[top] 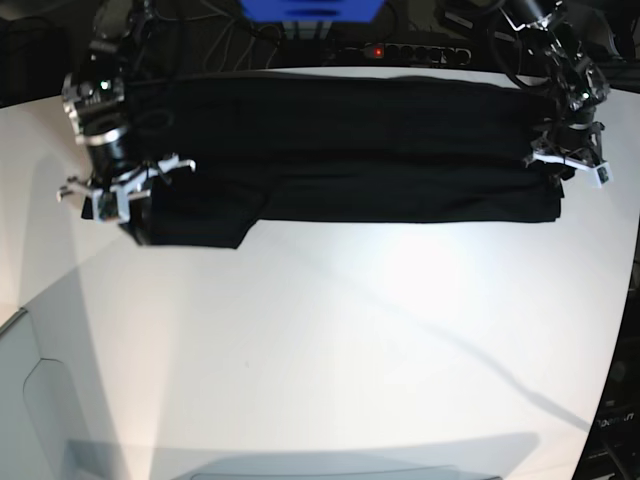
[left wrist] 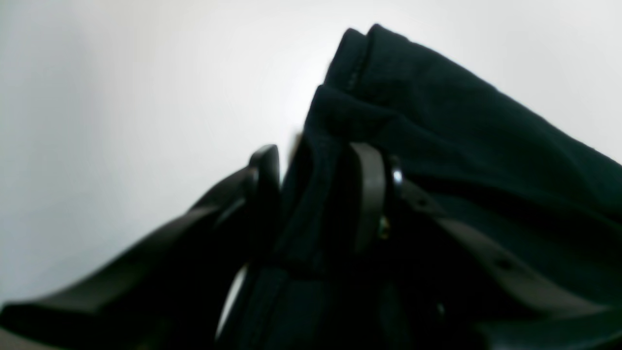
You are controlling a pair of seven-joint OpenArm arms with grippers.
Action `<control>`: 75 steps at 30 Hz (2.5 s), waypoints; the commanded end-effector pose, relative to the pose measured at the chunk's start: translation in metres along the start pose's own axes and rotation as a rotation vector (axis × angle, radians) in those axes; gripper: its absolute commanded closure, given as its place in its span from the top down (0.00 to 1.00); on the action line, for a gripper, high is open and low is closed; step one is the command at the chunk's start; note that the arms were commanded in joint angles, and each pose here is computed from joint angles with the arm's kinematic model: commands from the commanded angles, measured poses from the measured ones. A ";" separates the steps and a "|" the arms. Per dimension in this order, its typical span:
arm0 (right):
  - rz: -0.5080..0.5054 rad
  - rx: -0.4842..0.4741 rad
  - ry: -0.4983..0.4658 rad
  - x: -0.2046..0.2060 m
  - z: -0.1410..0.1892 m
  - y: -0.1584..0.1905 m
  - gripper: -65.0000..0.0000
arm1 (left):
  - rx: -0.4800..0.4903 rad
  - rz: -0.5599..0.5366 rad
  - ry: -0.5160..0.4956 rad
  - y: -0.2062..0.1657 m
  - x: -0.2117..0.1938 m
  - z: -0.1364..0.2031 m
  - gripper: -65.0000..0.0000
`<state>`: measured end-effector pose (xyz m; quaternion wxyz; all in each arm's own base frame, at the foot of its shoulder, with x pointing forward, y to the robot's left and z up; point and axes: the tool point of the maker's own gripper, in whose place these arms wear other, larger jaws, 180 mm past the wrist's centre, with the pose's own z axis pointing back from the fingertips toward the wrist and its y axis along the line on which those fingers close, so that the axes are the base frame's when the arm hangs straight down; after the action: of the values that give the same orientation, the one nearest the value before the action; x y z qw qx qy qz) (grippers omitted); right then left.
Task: Fold the T-shirt properly
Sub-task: 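Open the right gripper and tuck the hanging sleeve onto the strip, then regrasp the strip ends with both grippers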
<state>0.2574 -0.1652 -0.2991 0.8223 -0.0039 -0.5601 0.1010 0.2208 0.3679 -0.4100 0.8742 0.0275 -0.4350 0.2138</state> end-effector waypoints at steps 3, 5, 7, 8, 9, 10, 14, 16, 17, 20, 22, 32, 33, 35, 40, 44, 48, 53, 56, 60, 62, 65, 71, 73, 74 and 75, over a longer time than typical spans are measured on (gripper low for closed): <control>-0.031 0.003 -0.039 -0.004 0.019 -0.002 0.00 | 0.001 -0.018 -0.033 0.003 0.015 0.001 0.35; -0.057 -0.007 -0.035 -0.013 0.031 -0.003 0.00 | 0.001 -0.018 -0.033 0.003 0.015 0.001 0.35; -0.063 -0.024 -0.031 -0.019 0.040 -0.007 0.00 | 0.000 -0.018 -0.035 0.002 0.015 0.001 0.35; -0.064 -0.031 -0.021 -0.023 0.044 -0.009 0.00 | 0.000 -0.018 -0.035 0.002 0.015 0.001 0.35; -0.063 -0.038 -0.017 -0.026 0.047 -0.011 0.00 | 0.000 -0.018 -0.035 0.002 0.015 0.001 0.35; -0.063 -0.047 -0.010 -0.028 0.050 -0.014 0.00 | 0.000 -0.018 -0.035 0.002 0.015 0.001 0.35; -0.068 -0.097 0.019 -0.040 0.057 -0.030 0.00 | 0.001 -0.019 -0.035 0.003 0.016 0.001 0.35; -0.083 -0.118 0.026 -0.045 0.061 -0.037 0.00 | 0.001 -0.019 -0.035 0.003 0.016 0.001 0.35; -0.100 -0.121 0.021 -0.046 0.061 -0.039 0.00 | 0.001 -0.019 -0.035 0.003 0.016 0.001 0.35; -0.129 -0.148 0.014 -0.049 0.066 -0.048 0.00 | 0.001 -0.019 -0.035 0.003 0.016 0.001 0.35; -0.137 -0.152 0.028 -0.055 0.068 -0.049 0.00 | 0.001 -0.020 -0.034 0.003 0.015 0.002 0.35; -0.206 -0.152 0.106 -0.092 0.070 -0.046 0.00 | 0.006 -0.023 -0.030 0.006 0.014 0.003 0.35; -0.204 -0.164 0.109 -0.093 0.072 -0.050 0.00 | 0.006 -0.024 -0.028 0.006 0.014 0.003 0.35; -0.202 -0.180 0.113 -0.094 0.075 -0.055 0.00 | 0.006 -0.024 -0.028 0.006 0.014 0.003 0.35; -0.199 -0.201 0.120 -0.096 0.080 -0.061 0.00 | 0.007 -0.025 -0.029 0.006 0.014 0.003 0.35; -0.211 -0.198 0.131 -0.102 0.080 -0.059 0.00 | 0.007 -0.025 -0.029 0.006 0.014 0.003 0.35; -0.257 -0.189 0.162 -0.120 0.077 -0.055 0.00 | 0.006 -0.022 -0.028 0.005 0.013 0.003 0.35; -0.287 -0.188 0.176 -0.130 0.071 -0.053 0.07 | 0.005 -0.020 -0.027 0.005 0.012 0.003 0.35; -0.297 -0.180 0.186 -0.135 0.070 -0.049 0.21 | 0.004 -0.018 -0.023 0.004 0.011 0.003 0.35; -0.274 -0.196 0.159 -0.123 0.072 -0.056 0.39 | 0.004 -0.018 -0.020 0.004 0.010 0.003 0.35; -0.247 -0.226 0.127 -0.109 0.077 -0.068 0.44 | 0.004 -0.018 -0.020 0.004 0.010 0.003 0.35; -0.254 -0.253 0.068 -0.091 0.085 -0.078 0.49 | 0.005 -0.019 -0.019 0.005 0.010 0.003 0.35; -0.277 -0.231 0.033 -0.080 0.092 -0.072 0.54 | 0.004 -0.019 -0.019 0.005 0.010 0.003 0.40; -0.290 -0.183 0.052 -0.085 0.088 -0.056 0.54 | 0.004 -0.019 -0.019 0.005 0.010 0.003 0.55; -0.297 -0.161 0.057 -0.087 0.086 -0.049 0.54 | 0.005 -0.020 -0.017 0.005 0.010 0.003 0.65; -0.301 -0.143 0.062 -0.088 0.084 -0.043 0.54 | 0.008 -0.022 -0.012 0.006 0.007 0.005 0.72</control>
<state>0.1539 -0.2305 -0.3545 0.8534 0.0151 -0.5163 -0.0702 0.2184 0.3693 -0.4093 0.8745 0.0298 -0.4352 0.2122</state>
